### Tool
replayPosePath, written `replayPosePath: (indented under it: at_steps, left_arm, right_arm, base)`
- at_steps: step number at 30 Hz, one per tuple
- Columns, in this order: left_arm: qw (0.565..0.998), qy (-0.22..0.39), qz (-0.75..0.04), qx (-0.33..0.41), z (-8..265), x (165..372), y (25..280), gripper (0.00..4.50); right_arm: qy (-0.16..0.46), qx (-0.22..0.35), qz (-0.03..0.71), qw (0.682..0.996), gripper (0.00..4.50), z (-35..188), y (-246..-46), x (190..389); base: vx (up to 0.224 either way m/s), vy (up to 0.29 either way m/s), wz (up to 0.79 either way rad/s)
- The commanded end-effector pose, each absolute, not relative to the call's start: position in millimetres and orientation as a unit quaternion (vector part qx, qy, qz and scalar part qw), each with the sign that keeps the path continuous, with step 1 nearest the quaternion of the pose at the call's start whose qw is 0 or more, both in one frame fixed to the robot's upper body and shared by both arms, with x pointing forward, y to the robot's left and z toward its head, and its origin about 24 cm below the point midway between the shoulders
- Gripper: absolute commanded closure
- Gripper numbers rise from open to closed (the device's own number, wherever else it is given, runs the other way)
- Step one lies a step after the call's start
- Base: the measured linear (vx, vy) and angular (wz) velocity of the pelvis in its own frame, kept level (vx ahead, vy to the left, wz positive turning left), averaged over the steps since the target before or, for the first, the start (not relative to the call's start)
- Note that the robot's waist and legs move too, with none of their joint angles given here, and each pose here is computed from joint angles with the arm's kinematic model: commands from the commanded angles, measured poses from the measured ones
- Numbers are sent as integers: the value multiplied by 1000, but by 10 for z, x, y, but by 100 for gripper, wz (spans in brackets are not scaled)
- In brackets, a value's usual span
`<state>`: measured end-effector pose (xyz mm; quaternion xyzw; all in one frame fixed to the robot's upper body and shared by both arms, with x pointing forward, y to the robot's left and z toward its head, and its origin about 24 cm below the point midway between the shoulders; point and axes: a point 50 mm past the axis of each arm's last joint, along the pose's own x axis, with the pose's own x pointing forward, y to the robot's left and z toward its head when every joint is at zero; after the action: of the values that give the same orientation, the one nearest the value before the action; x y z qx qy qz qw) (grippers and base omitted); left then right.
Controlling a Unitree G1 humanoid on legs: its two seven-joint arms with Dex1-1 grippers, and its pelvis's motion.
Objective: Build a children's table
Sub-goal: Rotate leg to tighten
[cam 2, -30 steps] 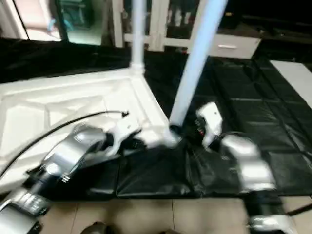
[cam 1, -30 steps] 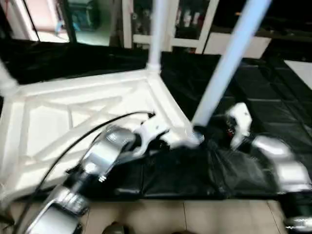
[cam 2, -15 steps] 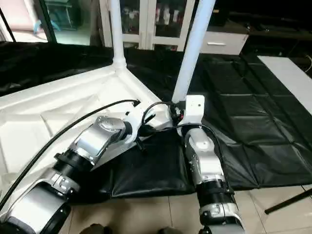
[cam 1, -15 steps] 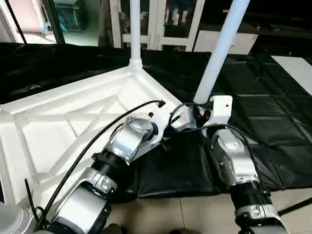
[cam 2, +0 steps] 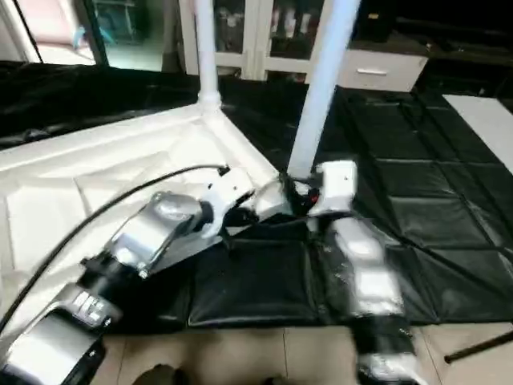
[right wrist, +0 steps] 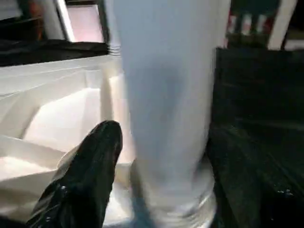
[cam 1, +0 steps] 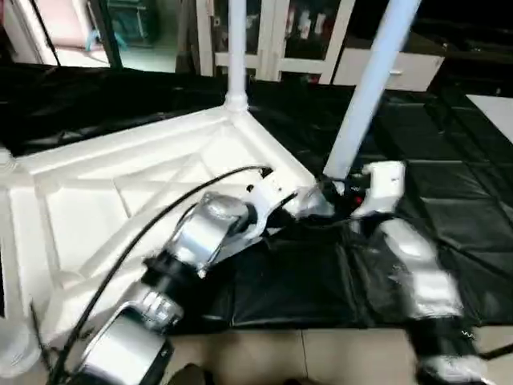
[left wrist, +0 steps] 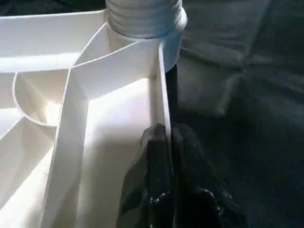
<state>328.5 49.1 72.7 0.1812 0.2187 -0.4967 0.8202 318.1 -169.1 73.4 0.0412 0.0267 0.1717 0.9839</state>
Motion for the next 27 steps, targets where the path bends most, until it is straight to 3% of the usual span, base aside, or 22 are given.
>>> replayPosePath:
  at_steps: [1, 4, 7, 12, 14, 20, 26, 27]
  left_arm:
    - [801, 150, -551, 181, 956, 3225, 339, 450]
    - [782, 154, -576, 184, 893, 3126, 443, 450]
    - [778, 162, -579, 180, 858, 3093, 495, 450]
    - [742, 158, -632, 159, 833, 2896, 593, 450]
    - [723, 151, -655, 159, 838, 2822, 609, 450]
    - [718, 153, -658, 165, 835, 2797, 664, 450]
    - [717, 154, -659, 168, 853, 2788, 694, 450]
    - [716, 154, -659, 169, 854, 2787, 697, 450]
  right_arm:
    - [20, 35, 174, 984, 98, 809, -1783, 3152]
    - [41, 11, 229, 973, 66, 846, -1909, 3031]
    - [52, -5, 261, 964, 66, 857, -1946, 2971]
    - [101, -36, 382, 918, 66, 847, -2046, 2745]
    - [122, -24, 423, 897, 66, 812, -2069, 2669]
    - [157, -20, 466, 871, 66, 726, -2147, 2596]
    - [144, -21, 466, 873, 66, 742, -2174, 2675]
    - [142, -18, 468, 872, 82, 745, -2165, 2682]
  base:
    - [0, 0, 0]
    - [0, 0, 0]
    - [0, 0, 0]
    - [0, 0, 0]
    - [0, 0, 0]
    - [0, 0, 0]
    - [0, 0, 0]
    - [0, 0, 0]
